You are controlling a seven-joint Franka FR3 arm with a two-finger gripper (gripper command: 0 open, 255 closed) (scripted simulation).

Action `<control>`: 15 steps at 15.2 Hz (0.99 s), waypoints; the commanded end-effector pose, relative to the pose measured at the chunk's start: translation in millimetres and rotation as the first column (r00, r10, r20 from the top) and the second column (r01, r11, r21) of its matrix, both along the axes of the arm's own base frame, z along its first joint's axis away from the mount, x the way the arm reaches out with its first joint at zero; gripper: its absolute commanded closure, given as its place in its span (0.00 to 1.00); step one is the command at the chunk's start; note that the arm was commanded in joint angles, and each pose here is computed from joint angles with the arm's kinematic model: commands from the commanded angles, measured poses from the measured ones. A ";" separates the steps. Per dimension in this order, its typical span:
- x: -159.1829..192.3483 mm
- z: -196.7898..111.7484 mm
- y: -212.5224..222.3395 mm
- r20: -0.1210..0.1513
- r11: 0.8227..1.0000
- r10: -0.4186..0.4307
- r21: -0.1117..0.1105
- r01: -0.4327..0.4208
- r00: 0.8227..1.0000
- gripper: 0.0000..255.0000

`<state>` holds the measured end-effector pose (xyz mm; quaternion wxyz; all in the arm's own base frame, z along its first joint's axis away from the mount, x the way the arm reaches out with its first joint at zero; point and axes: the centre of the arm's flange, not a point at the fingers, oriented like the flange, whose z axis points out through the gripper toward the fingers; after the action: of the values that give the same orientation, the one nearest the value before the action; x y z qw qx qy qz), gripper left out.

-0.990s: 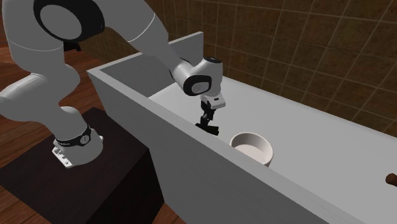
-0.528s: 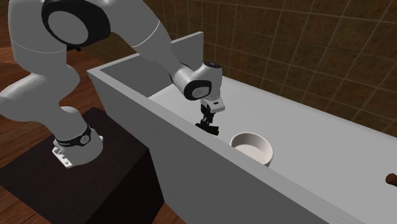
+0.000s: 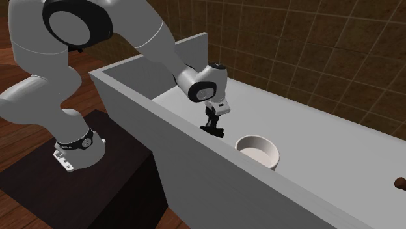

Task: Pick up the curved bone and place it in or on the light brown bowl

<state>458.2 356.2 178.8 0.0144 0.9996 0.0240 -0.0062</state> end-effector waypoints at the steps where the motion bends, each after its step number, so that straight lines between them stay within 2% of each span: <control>1: 0.1 -1.0 -1.2 -0.002 1.000 -0.001 -0.002 0.001 1.000 1.00; 6: 0.0 -1.1 -1.0 -0.002 1.000 -0.001 -0.002 0.001 1.000 1.00; 15: 0.0 46.4 -1.0 -0.002 1.000 -0.001 -0.002 0.001 1.000 1.00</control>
<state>458.5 355.7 219.6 0.0152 0.9996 0.0232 -0.0070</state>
